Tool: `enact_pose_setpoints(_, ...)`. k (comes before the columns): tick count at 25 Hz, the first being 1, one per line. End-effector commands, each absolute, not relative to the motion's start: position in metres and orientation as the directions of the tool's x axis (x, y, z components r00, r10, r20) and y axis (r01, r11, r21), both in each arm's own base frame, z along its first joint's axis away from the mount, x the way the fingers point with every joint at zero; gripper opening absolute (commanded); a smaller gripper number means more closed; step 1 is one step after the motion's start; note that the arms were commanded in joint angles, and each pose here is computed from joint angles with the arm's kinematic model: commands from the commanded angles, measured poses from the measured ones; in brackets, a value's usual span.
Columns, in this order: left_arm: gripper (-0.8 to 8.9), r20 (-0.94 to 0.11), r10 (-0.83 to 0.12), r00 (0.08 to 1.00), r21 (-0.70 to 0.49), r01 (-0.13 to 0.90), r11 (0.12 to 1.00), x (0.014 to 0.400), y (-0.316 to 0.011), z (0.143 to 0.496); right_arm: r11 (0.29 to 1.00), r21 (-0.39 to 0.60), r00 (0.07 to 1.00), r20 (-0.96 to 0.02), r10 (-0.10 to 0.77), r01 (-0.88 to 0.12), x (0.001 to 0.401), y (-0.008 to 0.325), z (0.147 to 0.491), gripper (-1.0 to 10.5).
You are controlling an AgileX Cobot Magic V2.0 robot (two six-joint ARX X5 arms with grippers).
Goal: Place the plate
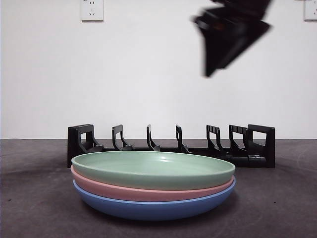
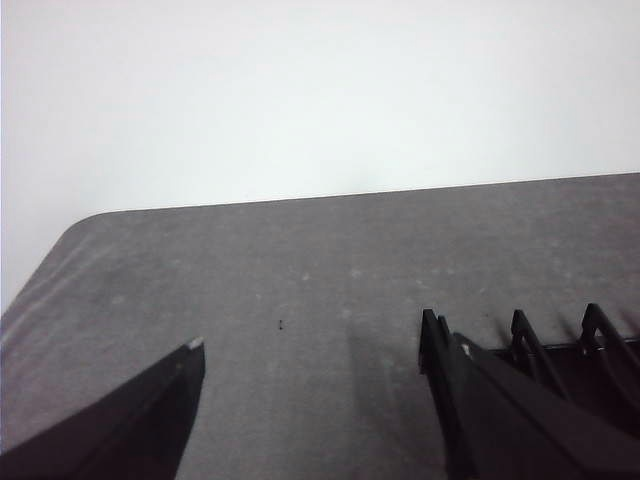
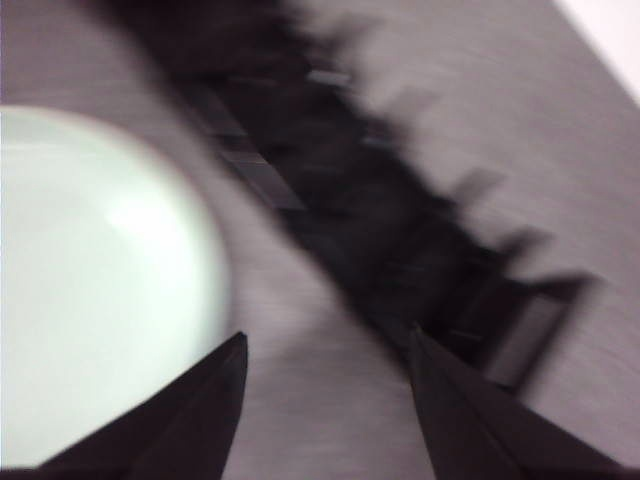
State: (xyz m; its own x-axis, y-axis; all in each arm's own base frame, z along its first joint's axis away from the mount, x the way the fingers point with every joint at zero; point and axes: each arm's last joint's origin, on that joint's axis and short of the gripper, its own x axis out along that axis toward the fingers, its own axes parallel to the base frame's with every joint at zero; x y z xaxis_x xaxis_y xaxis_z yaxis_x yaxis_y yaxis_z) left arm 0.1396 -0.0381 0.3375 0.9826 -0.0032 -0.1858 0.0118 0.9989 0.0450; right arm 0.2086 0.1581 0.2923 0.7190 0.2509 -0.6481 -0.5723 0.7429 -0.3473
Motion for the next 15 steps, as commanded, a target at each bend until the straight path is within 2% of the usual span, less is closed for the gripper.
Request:
enact_pose_setpoints(1,3.76,-0.161,-0.002,0.987,0.008,0.003,1.0,0.139,-0.038,0.344,0.793,-0.378,0.778,-0.6,0.184,-0.479,0.236,0.124,0.301,2.6)
enact_pose_setpoints(2,3.76,-0.161,-0.002,0.987,0.008,0.003,1.0,0.139,-0.038,0.344,0.808,-0.379,0.791,-0.59,0.164,-0.451,0.242,0.113,0.302,2.6)
enact_pose_setpoints(6,3.76,-0.162,-0.002,0.987,-0.014,0.0,1.0,0.139,-0.038,0.344,0.9,-0.388,0.878,-0.478,-0.012,-0.199,0.27,0.05,0.313,2.6)
enact_pose_setpoints(9,3.68,-0.161,-0.003,0.987,-0.028,-0.002,1.0,0.139,-0.038,0.344,0.931,-0.34,0.887,-0.46,-0.041,-0.133,0.275,0.028,0.316,2.6)
enact_pose_setpoints(10,2.3,-0.161,-0.003,0.987,-0.043,-0.004,0.999,0.139,-0.038,0.344,0.938,-0.322,0.888,-0.458,-0.037,-0.128,0.275,0.026,0.316,1.1)
enact_pose_setpoints(11,0.08,-0.162,-0.005,0.987,-0.05,-0.003,0.999,0.139,-0.038,0.344,0.941,-0.309,0.888,-0.459,-0.024,-0.134,0.275,0.025,0.316,0.4)
enact_pose_setpoints(14,0.08,-0.181,-0.007,0.983,-0.044,-0.001,0.999,0.138,-0.038,0.342,0.949,-0.243,0.878,-0.475,0.064,-0.201,0.275,0.027,0.314,0.2)
enact_pose_setpoints(15,0.08,-0.195,-0.006,0.981,-0.039,-0.001,0.999,0.136,-0.037,0.341,0.949,-0.242,0.879,-0.472,0.066,-0.201,0.275,0.028,0.315,0.2)
